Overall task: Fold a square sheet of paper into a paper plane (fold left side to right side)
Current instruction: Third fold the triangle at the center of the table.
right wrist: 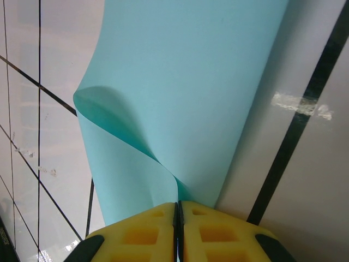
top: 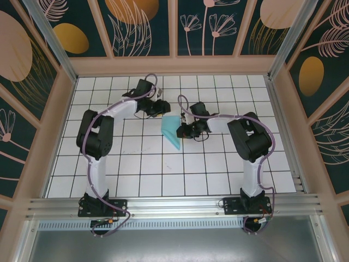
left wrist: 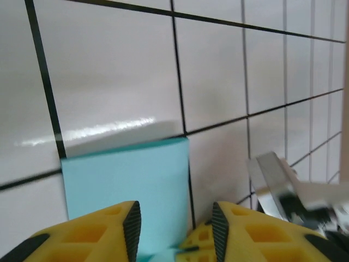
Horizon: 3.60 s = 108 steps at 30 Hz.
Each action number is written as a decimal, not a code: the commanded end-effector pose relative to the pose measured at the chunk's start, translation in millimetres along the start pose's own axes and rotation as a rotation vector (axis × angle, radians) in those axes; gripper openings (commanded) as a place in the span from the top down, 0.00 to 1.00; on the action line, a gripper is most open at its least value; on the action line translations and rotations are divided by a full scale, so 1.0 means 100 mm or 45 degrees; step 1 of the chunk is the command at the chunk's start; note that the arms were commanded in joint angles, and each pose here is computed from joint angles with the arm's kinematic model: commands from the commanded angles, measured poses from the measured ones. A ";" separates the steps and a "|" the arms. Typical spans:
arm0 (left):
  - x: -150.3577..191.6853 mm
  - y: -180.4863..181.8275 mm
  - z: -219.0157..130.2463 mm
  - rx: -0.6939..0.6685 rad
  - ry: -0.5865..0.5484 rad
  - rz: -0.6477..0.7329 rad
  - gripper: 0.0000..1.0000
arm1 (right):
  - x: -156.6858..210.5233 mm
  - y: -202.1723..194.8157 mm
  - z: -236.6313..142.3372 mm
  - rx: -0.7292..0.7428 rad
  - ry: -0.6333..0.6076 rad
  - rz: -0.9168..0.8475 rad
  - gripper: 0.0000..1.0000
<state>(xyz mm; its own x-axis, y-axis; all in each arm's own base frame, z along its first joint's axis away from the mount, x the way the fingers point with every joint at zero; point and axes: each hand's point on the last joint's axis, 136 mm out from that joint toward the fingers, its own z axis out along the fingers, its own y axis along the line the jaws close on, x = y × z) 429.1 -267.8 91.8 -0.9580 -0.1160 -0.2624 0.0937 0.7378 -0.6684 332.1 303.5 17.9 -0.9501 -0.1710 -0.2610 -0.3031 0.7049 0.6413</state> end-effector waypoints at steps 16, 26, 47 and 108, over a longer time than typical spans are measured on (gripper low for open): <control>0.71 -0.23 0.20 0.151 0.094 -0.110 0.58 | 0.29 -0.19 0.21 0.113 0.122 0.001 0.87; 0.83 0.04 0.35 0.041 0.126 -0.139 0.58 | 0.28 -0.19 0.21 0.116 0.121 -0.001 0.87; 1.09 0.59 0.60 -0.151 0.198 -0.185 0.58 | 0.15 -0.09 0.15 0.088 0.082 -0.026 0.86; 1.12 0.65 0.65 -0.171 0.220 -0.174 0.59 | 0.69 0.26 0.03 -0.020 0.233 -0.034 0.69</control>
<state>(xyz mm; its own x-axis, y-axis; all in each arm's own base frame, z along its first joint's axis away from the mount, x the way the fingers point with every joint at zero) 362.0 -288.9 22.6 -0.9857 -0.1326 -0.1039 -0.0255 0.7268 -0.6863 274.4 321.8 26.1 -0.9394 -0.2820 -0.1951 -0.3373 0.6570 0.6742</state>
